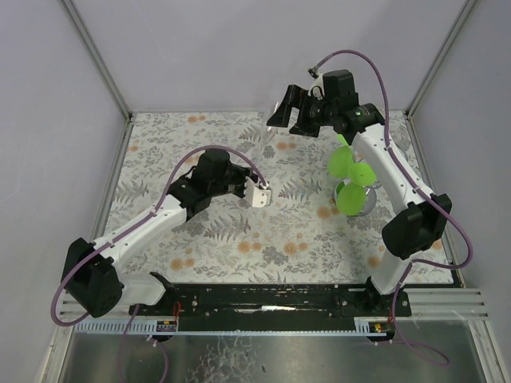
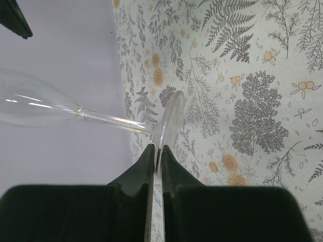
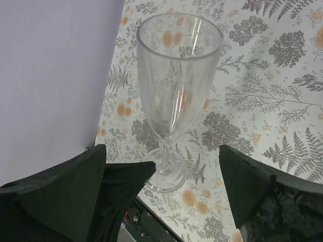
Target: Take the wine glass off the wine glass rack
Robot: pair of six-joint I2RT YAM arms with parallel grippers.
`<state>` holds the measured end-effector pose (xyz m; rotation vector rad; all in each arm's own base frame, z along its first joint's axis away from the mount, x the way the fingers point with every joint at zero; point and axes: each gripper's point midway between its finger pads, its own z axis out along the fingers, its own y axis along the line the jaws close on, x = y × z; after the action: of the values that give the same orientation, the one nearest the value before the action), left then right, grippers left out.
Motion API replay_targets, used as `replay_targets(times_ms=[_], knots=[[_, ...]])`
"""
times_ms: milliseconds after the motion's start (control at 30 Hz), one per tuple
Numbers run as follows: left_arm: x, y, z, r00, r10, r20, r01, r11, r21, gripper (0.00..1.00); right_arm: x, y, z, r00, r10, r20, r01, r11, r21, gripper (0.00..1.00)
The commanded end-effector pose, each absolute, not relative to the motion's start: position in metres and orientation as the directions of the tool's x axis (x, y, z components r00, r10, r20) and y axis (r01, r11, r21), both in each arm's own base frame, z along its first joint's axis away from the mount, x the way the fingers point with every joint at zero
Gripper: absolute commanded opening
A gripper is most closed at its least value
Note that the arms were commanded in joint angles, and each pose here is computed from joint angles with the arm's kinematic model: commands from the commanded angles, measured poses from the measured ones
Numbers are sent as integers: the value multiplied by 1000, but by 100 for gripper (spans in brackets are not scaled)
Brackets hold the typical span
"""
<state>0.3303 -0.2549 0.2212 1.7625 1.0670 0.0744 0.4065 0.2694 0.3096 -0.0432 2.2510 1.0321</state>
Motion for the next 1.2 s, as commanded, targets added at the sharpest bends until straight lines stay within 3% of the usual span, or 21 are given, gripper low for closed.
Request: replay_targets(times_ms=[0,433,567,733,900,933,967,1033,1067,1167], knots=[[335,-263,256,693,648,-314,472,-79,878,0,413,273,332,-728,230,-646,-339,697,631,99],[310,-271,256,749,598,-286,442,-129,888,0,434,273,327,-714,250,-654,-304,731,611,99],[308,-271,254,747,600,-286,445,-132,886,0,433,272,326,-722,246,-647,-297,734,611,81],[312,-270,255,727,615,-305,462,-109,880,0,429,270,325,-728,252,-638,-284,736,615,48],[321,-268,252,686,649,-328,483,-69,873,3,427,262,336,-702,270,-659,-272,753,599,40],[325,-268,252,665,660,-348,498,-45,866,13,428,258,338,-689,272,-672,-267,767,584,39],[329,-267,254,636,675,-373,513,-9,858,34,430,254,341,-673,269,-689,-264,783,563,38],[341,-265,255,546,708,-448,565,83,821,89,434,244,349,-635,266,-725,-254,815,522,35],[348,-262,257,485,716,-502,598,147,788,99,435,239,353,-614,262,-744,-252,829,500,34],[371,-252,270,261,650,-714,693,389,607,100,440,231,368,-535,228,-814,-256,874,414,34]])
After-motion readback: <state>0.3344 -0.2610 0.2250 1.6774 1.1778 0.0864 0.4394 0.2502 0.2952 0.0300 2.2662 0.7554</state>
